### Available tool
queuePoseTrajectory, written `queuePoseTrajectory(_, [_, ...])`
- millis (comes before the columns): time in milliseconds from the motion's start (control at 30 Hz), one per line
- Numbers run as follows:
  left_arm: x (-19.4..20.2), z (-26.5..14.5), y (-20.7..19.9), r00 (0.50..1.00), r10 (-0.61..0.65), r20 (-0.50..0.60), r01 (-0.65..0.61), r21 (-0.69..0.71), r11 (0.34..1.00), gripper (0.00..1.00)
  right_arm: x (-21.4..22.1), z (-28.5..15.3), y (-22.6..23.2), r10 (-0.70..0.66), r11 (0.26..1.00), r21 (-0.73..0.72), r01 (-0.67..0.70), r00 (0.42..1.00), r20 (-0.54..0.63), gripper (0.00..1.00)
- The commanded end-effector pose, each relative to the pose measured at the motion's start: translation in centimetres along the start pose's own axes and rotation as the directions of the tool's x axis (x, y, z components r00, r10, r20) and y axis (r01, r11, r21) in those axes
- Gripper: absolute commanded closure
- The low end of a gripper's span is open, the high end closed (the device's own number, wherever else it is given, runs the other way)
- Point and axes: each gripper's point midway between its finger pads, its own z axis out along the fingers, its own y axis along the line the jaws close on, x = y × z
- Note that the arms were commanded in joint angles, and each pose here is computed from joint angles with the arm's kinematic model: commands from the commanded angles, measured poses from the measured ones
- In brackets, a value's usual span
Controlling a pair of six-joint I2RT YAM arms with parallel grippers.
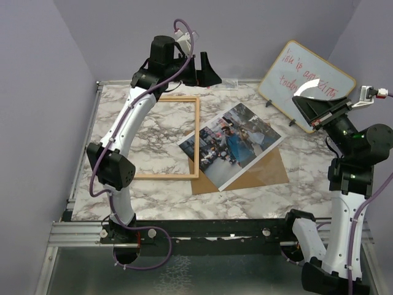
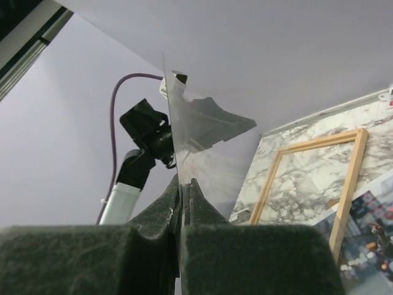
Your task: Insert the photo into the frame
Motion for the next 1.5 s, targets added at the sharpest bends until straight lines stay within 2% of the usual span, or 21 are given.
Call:
queuePoseTrajectory(0, [0.2,1.0,-4.0,0.992,-0.126,-0.028,0.129,0.289,0.948,0.01,-0.1,-0.1,2.8,0.053,0.997,-0.046,-0.055,0.998,-0.031,0.99])
queuePoseTrajectory(67, [1.3,1.6,-3.4,0.979,-0.196,-0.051,0.203,0.278,0.939,0.01,0.1,0.2,1.4,0.087,0.996,0.012,-0.087,0.995,-0.038,0.99])
queuePoseTrajectory(167, [2.9,1.5,-2.2,0.971,-0.237,-0.040,0.239,0.246,0.939,0.01,0.5,0.5,-1.5,0.133,0.987,0.097,-0.129,0.991,-0.032,0.99])
queuePoseTrajectory(333, [4.1,-0.8,-2.4,0.946,-0.324,0.018,0.300,0.336,0.893,0.01,1.0,1.4,-5.8,0.190,0.969,0.166,-0.185,0.982,-0.017,0.99])
queuePoseTrajectory(433, [5.3,-1.8,-1.3,0.932,-0.359,0.036,0.327,0.338,0.883,0.01,1.5,2.3,-9.3,0.196,0.959,0.215,-0.185,0.980,-0.033,0.99])
queuePoseTrajectory(600, [8.3,-1.9,1.9,0.934,-0.357,0.034,0.344,0.191,0.919,0.01,3.7,3.7,-16.2,0.209,0.941,0.297,-0.163,0.969,-0.131,0.99])
queuePoseTrajectory(767, [11.2,-1.5,5.1,0.935,-0.354,0.022,0.353,0.030,0.935,0.01,5.9,4.4,-21.3,0.159,0.947,0.313,-0.073,0.953,-0.259,0.98])
queuePoseTrajectory(933, [15.3,-1.1,8.4,0.919,-0.393,-0.024,0.388,-0.115,0.914,0.01,8.3,4.1,-24.8,0.191,0.941,0.330,-0.072,0.918,-0.346,0.79])
queuePoseTrajectory(1033, [18.0,-1.1,10.0,0.909,-0.413,-0.052,0.397,-0.189,0.898,0.01,9.6,3.9,-26.1,0.205,0.945,0.318,-0.081,0.901,-0.382,0.72])
queuePoseTrajectory(1167, [20.7,-0.9,10.3,0.894,-0.437,-0.102,0.410,-0.211,0.887,0.01,11.6,3.0,-27.7,0.250,0.938,0.329,-0.111,0.872,-0.420,0.64])
queuePoseTrajectory(1300, [22.2,-0.2,9.9,0.887,-0.440,-0.137,0.407,-0.218,0.887,0.01,13.2,2.0,-28.8,0.271,0.935,0.333,-0.125,0.858,-0.438,0.45])
queuePoseTrajectory(1467, [23.6,0.7,10.6,0.877,-0.453,-0.160,0.407,-0.250,0.878,0.01,15.3,0.5,-29.8,0.274,0.938,0.324,-0.125,0.840,-0.468,0.33])
